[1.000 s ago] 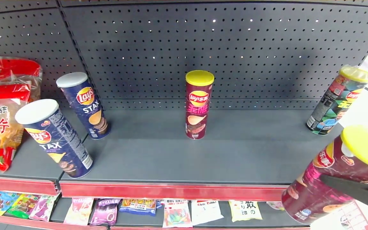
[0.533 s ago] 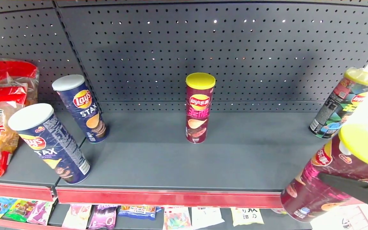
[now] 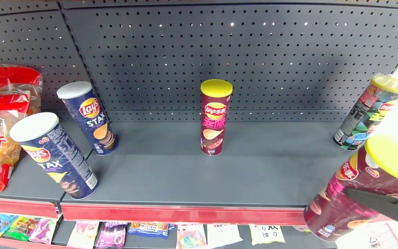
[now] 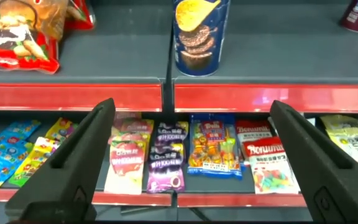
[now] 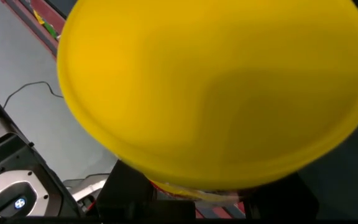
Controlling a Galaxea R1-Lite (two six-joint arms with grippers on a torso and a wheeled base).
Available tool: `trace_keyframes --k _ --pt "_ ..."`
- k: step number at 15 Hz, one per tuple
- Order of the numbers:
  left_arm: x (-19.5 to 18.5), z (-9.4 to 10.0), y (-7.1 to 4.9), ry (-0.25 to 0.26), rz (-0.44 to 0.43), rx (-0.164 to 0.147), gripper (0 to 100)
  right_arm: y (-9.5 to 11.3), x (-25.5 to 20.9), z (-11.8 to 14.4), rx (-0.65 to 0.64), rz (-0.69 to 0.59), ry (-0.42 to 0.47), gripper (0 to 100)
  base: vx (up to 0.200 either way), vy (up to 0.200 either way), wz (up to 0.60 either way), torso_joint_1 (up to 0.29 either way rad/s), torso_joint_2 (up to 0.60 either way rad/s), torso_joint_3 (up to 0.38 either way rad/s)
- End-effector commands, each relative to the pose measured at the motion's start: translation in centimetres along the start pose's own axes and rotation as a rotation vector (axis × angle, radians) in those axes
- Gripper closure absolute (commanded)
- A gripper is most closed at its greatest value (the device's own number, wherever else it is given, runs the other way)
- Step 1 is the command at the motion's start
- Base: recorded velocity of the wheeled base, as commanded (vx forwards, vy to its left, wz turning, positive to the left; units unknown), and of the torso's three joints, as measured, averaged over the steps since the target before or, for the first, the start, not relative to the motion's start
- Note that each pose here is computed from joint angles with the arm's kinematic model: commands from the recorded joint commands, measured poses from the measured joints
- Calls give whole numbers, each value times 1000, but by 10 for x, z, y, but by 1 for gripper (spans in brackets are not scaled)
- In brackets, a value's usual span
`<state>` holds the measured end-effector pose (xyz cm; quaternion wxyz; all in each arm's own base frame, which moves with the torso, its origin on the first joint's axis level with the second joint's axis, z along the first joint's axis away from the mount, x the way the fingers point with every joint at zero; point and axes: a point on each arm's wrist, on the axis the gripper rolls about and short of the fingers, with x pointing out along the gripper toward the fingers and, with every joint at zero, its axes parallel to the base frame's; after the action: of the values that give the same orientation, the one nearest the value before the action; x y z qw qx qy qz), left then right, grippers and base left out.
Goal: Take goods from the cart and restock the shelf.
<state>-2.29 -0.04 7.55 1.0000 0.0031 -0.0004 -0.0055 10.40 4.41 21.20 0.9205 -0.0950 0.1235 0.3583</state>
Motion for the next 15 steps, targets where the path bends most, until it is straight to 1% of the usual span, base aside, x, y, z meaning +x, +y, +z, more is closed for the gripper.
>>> trace_keyframes --k 1,8,9,10,12,13,14,15 --pt "0 0 0 1 0 0 0 0 0 0 -1 0 -1 100 200 0 0 -17 -12 7" --pt "0 0 0 1 0 0 0 2 -5 3 -16 -3 -24 100 0 0 0 0 0 0" --pt "1 0 0 15 -1 1 0 2 -6 4 -19 -5 -33 100 0 0 0 0 0 0" --pt "1 0 0 18 -7 1 0 2 -8 5 -24 -7 -41 100 0 0 0 0 0 0" --pt "1 0 -1 14 -52 6 0 3 -10 6 -28 -10 -53 100 0 0 0 0 0 0" --pt "0 0 -1 0 -56 3 0 4 -11 5 -26 -8 -52 100 0 0 0 0 0 0" --pt "-2 16 -1 -54 -75 -22 0 4 -10 5 -24 2 -51 100 0 0 0 0 0 0" --pt "3 71 0 -69 -126 -78 0 4 -10 4 -22 18 -49 100 0 0 0 0 0 0"
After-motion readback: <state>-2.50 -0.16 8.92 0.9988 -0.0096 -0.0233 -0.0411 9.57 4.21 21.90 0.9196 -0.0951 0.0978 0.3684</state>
